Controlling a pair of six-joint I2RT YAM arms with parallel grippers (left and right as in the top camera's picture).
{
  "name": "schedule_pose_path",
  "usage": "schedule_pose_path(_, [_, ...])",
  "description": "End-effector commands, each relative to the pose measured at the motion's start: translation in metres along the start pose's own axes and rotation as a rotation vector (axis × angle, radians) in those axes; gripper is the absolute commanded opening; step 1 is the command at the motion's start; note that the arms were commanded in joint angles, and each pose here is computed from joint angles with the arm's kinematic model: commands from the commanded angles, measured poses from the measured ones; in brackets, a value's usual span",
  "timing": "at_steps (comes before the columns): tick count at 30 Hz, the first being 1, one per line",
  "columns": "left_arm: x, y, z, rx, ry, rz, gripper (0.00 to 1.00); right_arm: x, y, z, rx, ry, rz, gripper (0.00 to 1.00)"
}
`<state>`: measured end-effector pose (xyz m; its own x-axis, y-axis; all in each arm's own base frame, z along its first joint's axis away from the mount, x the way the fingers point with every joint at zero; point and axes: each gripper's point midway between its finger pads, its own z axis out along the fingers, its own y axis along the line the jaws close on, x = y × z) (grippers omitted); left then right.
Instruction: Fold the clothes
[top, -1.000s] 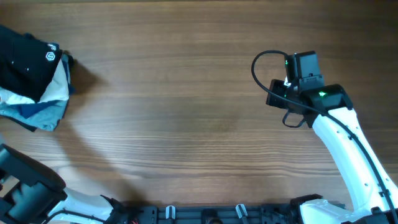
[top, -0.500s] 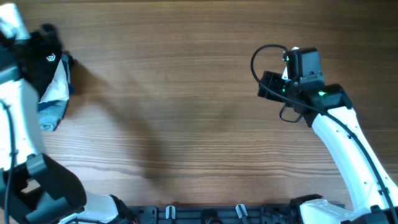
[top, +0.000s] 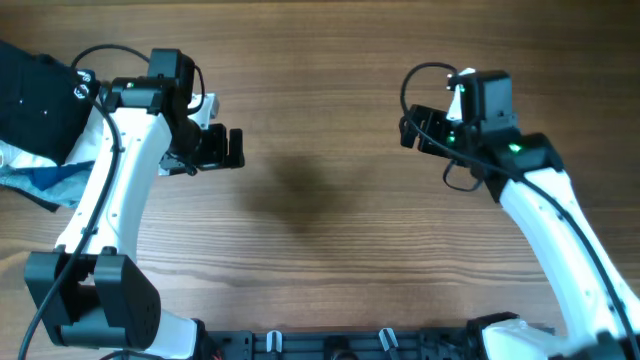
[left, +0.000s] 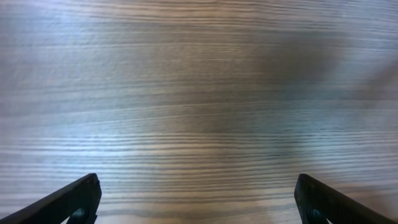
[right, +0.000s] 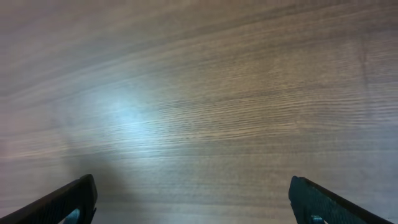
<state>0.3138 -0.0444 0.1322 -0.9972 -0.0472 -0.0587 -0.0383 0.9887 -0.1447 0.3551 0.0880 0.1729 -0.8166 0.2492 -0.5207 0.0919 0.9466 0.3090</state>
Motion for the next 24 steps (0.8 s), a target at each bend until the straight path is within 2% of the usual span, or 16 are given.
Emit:
schedule_pose_path(1, [0.000, -0.001, -0.021, -0.018, -0.111, -0.017, 1.00, -0.011, -0.004, -0.039, 0.019, -0.113, 0.072, 1.00])
schedule_pose_path(4, [0.005, -0.010, -0.041, 0.012, -0.281, 0.010, 1.00, -0.014, -0.013, -0.072, 0.036, -0.263, 0.061, 1.00])
schedule_pose_path(7, [0.020, -0.010, -0.061, 0.013, -0.545, 0.021, 1.00, 0.000, -0.014, -0.095, -0.013, -0.361, 0.033, 1.00])
schedule_pose_path(9, [0.033, -0.009, -0.073, 0.037, -0.677, 0.032, 1.00, 0.018, -0.025, -0.100, -0.008, -0.368, 0.072, 1.00])
schedule_pose_path(12, [0.045, -0.009, -0.089, 0.063, -0.797, 0.042, 1.00, 0.042, -0.036, -0.095, 0.014, -0.318, 0.085, 1.00])
schedule_pose_path(15, [0.052, -0.009, -0.101, 0.073, -0.840, 0.046, 1.00, 0.053, -0.042, -0.089, 0.043, -0.265, 0.084, 1.00])
schedule_pose_path(24, [0.057, -0.008, -0.097, 0.068, -0.819, 0.044, 1.00, 0.064, -0.050, -0.054, 0.111, -0.136, 0.084, 1.00])
